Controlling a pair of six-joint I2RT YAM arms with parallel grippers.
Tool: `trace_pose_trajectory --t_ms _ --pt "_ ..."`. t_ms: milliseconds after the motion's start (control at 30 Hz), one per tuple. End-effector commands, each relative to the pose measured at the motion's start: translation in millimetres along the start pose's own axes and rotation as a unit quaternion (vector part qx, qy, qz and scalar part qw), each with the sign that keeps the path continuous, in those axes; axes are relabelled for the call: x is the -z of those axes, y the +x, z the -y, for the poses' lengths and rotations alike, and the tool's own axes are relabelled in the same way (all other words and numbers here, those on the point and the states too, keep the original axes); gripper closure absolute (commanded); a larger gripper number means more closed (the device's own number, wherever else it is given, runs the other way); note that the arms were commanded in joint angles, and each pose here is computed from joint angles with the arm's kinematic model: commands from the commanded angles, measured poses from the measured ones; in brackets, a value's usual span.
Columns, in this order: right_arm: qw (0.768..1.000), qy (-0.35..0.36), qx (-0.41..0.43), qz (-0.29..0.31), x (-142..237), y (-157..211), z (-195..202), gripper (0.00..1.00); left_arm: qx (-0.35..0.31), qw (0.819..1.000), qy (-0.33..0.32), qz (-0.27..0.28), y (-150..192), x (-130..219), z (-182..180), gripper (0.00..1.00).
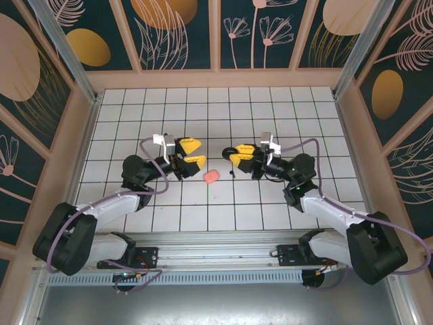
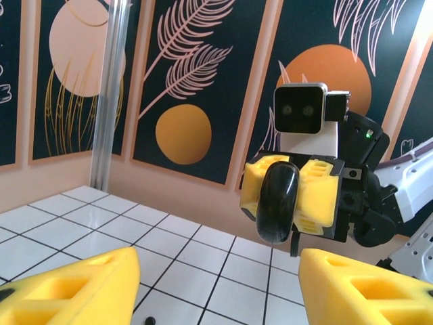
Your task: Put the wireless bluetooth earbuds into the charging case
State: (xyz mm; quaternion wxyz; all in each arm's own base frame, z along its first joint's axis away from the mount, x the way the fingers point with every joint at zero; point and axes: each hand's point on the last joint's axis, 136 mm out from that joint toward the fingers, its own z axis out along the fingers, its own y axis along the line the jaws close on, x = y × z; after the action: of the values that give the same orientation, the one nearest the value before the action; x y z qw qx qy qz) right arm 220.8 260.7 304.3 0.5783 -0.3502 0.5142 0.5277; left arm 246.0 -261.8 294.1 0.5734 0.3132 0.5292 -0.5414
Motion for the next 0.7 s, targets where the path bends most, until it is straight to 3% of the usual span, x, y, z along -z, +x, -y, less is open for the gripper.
trace_pose_trajectory --t_ms 0,200,667 --pt "0.999 -0.024 0.017 0.028 0 -14 -12 0.84 -0.012 0.999 0.042 0.024 -14 2 16 0.38" --pt "0.998 -0.053 0.034 0.026 -4 -21 -20 0.84 -0.039 0.997 0.060 0.020 -20 3 28 0.39" --pt "0.985 -0.157 0.064 -0.009 -38 -11 -51 0.83 -0.100 0.989 0.091 -0.055 -10 0 42 0.40"
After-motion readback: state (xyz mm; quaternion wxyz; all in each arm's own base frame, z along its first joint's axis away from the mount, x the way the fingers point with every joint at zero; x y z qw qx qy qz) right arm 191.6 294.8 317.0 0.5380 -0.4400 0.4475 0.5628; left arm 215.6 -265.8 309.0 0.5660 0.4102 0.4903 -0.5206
